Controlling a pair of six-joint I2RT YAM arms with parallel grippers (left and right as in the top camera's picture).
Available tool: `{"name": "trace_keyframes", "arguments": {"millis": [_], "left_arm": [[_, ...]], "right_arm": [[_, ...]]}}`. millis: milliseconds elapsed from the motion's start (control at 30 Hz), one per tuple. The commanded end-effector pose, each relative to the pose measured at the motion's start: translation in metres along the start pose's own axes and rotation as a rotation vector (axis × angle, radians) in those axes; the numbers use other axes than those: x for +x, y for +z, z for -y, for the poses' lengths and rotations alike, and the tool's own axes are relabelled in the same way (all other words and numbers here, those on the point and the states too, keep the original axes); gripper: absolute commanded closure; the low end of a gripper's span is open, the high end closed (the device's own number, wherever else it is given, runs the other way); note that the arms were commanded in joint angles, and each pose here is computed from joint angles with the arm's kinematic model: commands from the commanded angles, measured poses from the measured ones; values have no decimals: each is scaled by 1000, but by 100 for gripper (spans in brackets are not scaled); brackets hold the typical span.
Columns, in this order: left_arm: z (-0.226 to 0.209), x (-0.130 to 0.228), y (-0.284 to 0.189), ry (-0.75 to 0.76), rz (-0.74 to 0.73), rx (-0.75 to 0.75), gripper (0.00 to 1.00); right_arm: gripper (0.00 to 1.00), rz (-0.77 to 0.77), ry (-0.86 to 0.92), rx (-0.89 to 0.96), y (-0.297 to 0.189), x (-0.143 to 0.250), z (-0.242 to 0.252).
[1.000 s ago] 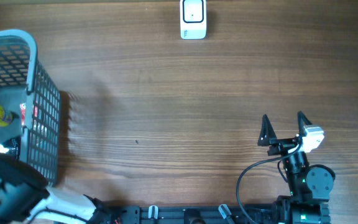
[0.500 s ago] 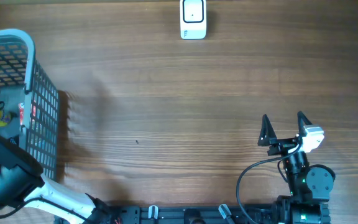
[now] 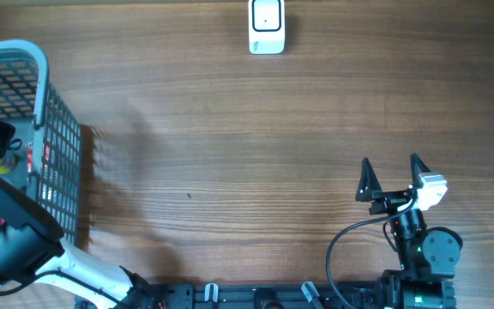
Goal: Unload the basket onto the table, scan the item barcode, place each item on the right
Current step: 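Reach the left gripper into the basket and grasp the yellow jar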
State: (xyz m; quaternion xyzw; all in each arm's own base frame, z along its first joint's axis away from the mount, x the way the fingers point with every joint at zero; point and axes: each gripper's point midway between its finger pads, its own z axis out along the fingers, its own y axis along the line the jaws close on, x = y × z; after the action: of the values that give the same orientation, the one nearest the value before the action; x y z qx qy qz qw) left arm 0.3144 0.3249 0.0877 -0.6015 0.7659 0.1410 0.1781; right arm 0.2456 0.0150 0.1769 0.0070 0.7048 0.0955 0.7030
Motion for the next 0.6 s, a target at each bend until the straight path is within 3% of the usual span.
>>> {"name": "trace_keyframes", "arguments": {"millis": [0,67,133,333,367,467,533,567], "left_arm": [[-7,1,7,5,11,-50,32],[-17,-5,6,7,46,-109,17],[-20,-8,5,4,65,-125,11],[-15,-9,20,2,70,-120,15],[-14,-8,22,2,69,-121,18],[-13,-7,26,4,66,-119,37],[-13,-7,26,4,65,-120,44],[-14,-6,26,6,60,-123,52]], "right_arm": [[0,9,12,4,0,-2,0],[0,9,12,4,0,-2,0],[0,9,11,4,0,-2,0],[0,9,12,4,0,-2,0],[0,9,11,4,0,-2,0],[0,9,11,4,0,-2,0],[0,9,12,4,0,-2,0],[0,9,12,4,0,-2,0]]}}
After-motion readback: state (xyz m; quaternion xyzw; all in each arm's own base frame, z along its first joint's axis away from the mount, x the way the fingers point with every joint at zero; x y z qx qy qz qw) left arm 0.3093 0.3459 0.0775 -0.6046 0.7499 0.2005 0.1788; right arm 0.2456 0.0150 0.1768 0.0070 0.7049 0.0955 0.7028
